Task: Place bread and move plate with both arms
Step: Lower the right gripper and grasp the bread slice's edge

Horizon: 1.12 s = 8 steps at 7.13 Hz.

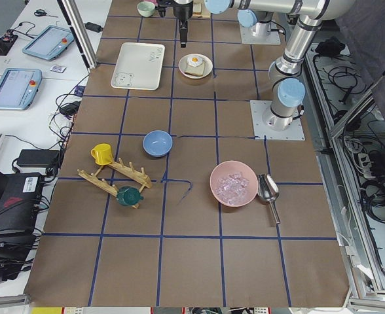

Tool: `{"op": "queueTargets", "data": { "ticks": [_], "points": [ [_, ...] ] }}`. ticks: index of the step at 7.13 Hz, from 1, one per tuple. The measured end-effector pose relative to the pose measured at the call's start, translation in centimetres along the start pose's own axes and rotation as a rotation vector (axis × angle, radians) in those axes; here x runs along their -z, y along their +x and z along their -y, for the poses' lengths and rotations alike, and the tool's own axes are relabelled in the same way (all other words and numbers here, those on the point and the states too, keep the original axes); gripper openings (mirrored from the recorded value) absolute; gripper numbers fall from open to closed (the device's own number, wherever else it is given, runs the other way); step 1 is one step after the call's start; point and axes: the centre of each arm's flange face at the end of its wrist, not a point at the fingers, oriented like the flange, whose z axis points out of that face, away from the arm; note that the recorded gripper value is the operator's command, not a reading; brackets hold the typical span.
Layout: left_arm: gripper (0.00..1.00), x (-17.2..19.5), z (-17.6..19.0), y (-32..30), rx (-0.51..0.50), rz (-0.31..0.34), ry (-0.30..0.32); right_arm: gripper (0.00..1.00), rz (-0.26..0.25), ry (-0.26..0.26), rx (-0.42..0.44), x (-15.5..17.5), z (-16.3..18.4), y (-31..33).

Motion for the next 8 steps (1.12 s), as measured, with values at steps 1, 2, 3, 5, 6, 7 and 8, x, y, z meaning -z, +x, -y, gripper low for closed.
{"op": "queueTargets", "data": {
  "ticks": [1,2,3,5,6,7,8],
  "points": [
    [1.00,0.0,0.0,-0.1,0.000,-0.001,-0.001,0.00,-0.005,0.001,0.003,0.2,0.0,0.0],
    [1.00,0.0,0.1,-0.1,-0.001,-0.001,-0.001,0.00,-0.010,0.002,0.007,0.5,-0.1,0.0],
    [1.00,0.0,0.1,-0.1,-0.001,-0.001,-0.001,0.00,-0.019,-0.002,0.010,0.7,-0.1,0.0],
    [1.00,-0.1,0.1,-0.1,-0.002,0.000,-0.001,0.00,-0.048,-0.020,0.009,1.4,-0.3,0.0],
    [1.00,-0.1,0.1,-0.1,-0.002,0.001,-0.001,0.00,-0.064,-0.017,0.010,2.3,-0.5,-0.5],
    [1.00,-0.1,0.1,-0.1,-0.002,0.001,-0.001,0.00,-0.077,-0.008,0.013,3.4,-0.7,-1.2],
    [1.00,-0.1,0.1,-0.1,-0.002,0.001,-0.001,0.00,-0.084,-0.002,0.015,4.3,-0.9,-1.7]
  ]
}}
